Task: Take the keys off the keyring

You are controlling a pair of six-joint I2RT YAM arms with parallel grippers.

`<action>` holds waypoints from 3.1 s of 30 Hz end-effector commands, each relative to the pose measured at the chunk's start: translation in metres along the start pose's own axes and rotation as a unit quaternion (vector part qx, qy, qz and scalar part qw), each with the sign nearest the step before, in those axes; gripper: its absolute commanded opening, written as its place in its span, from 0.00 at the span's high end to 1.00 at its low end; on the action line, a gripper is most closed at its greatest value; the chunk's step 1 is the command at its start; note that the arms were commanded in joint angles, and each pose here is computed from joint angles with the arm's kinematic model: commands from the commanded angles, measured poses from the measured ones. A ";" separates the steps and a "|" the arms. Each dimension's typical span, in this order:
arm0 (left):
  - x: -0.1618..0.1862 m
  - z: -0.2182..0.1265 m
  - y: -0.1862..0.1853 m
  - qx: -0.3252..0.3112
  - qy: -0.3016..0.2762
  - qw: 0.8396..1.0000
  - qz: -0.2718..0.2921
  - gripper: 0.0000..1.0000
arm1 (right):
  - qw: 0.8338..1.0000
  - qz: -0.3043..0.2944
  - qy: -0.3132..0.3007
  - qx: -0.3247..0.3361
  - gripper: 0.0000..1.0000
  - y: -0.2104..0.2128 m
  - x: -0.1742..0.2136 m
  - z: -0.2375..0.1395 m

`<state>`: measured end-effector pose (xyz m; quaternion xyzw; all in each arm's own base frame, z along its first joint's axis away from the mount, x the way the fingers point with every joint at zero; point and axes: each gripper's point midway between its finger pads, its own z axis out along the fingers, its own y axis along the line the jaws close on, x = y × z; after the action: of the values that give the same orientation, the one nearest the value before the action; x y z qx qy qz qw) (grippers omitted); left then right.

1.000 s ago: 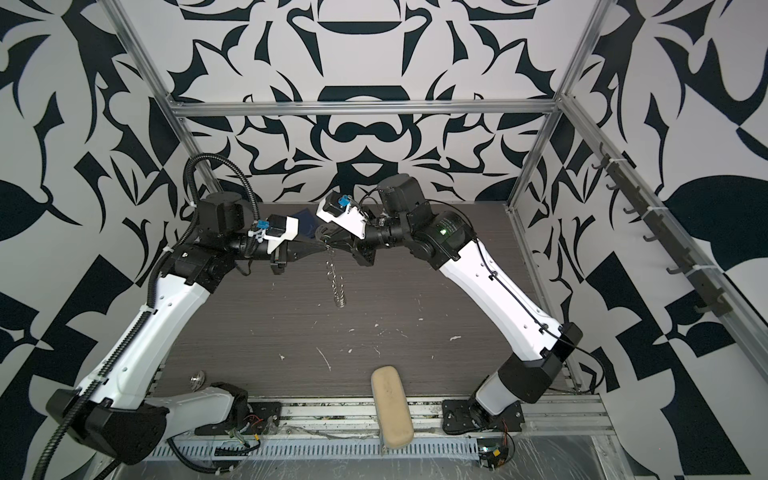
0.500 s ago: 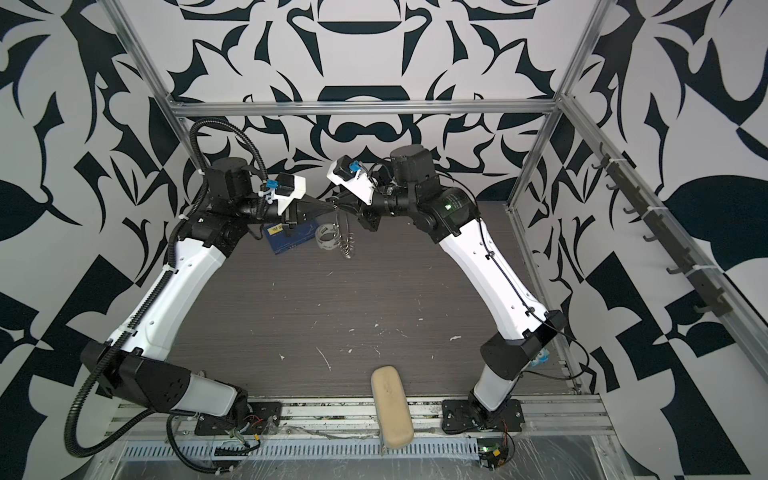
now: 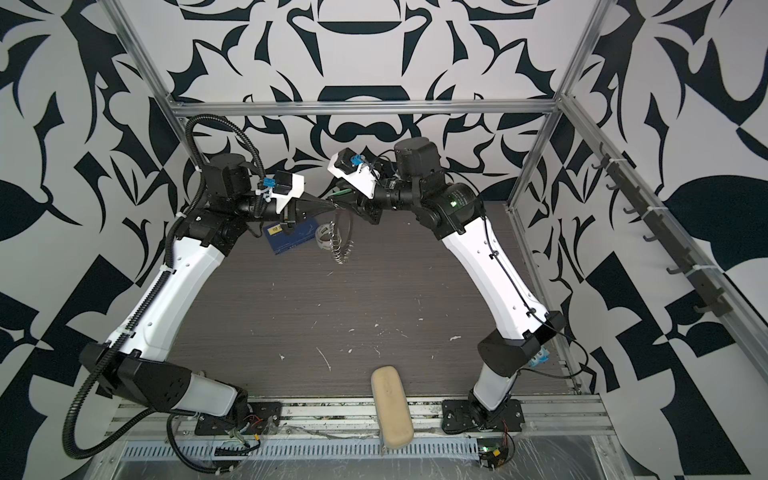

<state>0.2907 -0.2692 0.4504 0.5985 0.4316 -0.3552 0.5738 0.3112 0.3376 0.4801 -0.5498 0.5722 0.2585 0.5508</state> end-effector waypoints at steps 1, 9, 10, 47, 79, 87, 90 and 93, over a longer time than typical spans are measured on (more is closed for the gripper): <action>-0.007 0.003 -0.006 0.005 -0.010 1.000 0.004 1.00 | 0.999 -0.017 -0.048 0.006 0.56 0.005 -0.033 -0.011; -0.008 0.002 -0.005 -0.001 -0.009 1.000 0.001 1.00 | 0.997 -0.004 -0.048 0.062 0.49 -0.016 -0.038 -0.015; -0.007 0.002 -0.005 -0.003 -0.008 1.000 0.000 1.00 | 0.997 -0.006 -0.047 0.069 0.48 -0.018 -0.040 -0.016; -0.031 -0.006 -0.020 0.016 -0.068 0.998 0.007 1.00 | 0.996 -0.074 -0.050 -0.012 0.56 0.033 -0.050 -0.069; -0.018 -0.018 -0.063 0.033 -0.049 0.998 0.004 1.00 | 0.993 -0.020 0.010 -0.118 0.72 0.073 -0.005 -0.028; -0.016 -0.018 -0.064 0.033 -0.047 0.998 0.004 1.00 | 0.993 -0.024 0.014 -0.115 0.85 0.073 -0.006 -0.026; -0.015 -0.018 -0.063 0.033 -0.047 0.998 0.004 1.00 | 0.993 -0.024 0.014 -0.115 0.94 0.073 -0.006 -0.026; -0.016 -0.018 -0.063 0.033 -0.048 0.998 0.005 1.00 | 0.993 -0.027 0.016 -0.116 1.00 0.074 -0.006 -0.026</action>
<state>0.2326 -0.2582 0.4383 0.5963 0.4003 -0.3954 0.5726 0.2412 0.3369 0.4490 -0.6296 0.5519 0.2975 0.4588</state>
